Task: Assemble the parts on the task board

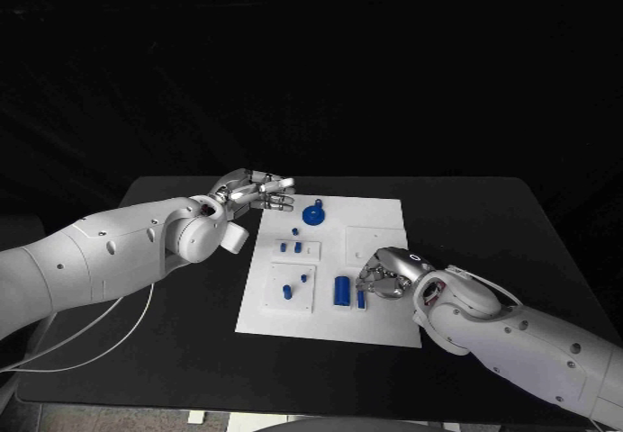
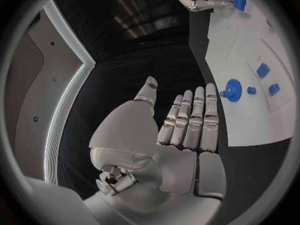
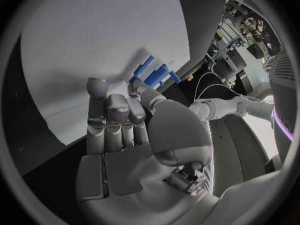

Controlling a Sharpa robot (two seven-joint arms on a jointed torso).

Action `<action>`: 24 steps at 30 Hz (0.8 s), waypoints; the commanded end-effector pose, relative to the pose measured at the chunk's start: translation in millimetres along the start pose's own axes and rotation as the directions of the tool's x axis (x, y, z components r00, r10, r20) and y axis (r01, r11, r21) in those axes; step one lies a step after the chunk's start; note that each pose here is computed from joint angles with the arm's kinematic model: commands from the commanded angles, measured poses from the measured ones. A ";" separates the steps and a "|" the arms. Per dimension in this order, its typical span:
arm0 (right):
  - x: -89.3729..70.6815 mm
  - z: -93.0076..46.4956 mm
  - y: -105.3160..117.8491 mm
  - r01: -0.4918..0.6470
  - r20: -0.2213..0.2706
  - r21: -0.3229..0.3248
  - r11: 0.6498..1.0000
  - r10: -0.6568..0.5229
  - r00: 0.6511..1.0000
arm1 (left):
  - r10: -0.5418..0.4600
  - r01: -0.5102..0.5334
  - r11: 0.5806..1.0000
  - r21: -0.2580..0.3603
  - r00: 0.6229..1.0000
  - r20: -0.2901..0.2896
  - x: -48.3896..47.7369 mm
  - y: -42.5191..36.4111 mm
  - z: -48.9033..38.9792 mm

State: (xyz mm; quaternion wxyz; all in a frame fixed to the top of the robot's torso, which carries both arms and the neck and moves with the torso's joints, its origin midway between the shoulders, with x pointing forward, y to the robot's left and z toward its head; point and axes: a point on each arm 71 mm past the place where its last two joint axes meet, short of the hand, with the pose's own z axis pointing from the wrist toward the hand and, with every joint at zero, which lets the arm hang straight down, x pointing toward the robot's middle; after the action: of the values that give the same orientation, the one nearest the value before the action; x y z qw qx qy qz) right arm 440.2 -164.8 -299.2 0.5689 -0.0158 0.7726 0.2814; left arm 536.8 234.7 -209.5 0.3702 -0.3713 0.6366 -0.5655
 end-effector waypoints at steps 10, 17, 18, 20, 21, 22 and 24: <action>-1.5 -3.8 -12.4 -0.204 0.027 0.020 0.979 0.203 0.979 | -0.005 0.005 1.000 0.006 1.000 -0.013 1.5 -0.1 0.4; -31.8 -3.5 -17.0 -0.453 0.159 -0.051 0.890 0.455 0.876 | -0.001 0.001 1.000 0.010 1.000 -0.002 -0.1 -0.3 0.8; -39.2 -3.5 -17.9 -0.488 0.186 -0.068 0.870 0.492 0.851 | -0.001 0.001 1.000 0.012 1.000 -0.001 -0.1 -0.4 1.1; -50.1 -3.3 -19.5 -0.529 0.223 -0.090 0.844 0.534 0.815 | 0.000 0.000 1.000 0.014 1.000 0.002 -0.1 -0.5 1.6; -54.6 -2.9 -20.4 -0.543 0.233 -0.097 0.834 0.550 0.802 | 0.001 -0.001 1.000 0.015 1.000 0.003 -0.1 -0.5 2.0; -60.0 -2.1 -22.1 -0.558 0.242 -0.105 0.823 0.565 0.789 | 0.002 -0.002 1.000 0.015 1.000 0.006 -0.1 -0.4 2.9; -69.6 0.9 -27.8 -0.578 0.257 -0.116 0.808 0.586 0.768 | 0.005 -0.005 1.000 0.018 1.000 0.011 0.2 -0.3 6.0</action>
State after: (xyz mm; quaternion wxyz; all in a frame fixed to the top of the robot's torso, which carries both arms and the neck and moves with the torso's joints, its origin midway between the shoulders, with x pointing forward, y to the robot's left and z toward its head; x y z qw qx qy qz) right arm 470.9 -203.2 -253.9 0.5658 0.2041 0.6834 0.4137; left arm 540.8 234.6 -210.6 0.3749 -0.3727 0.6356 -0.5627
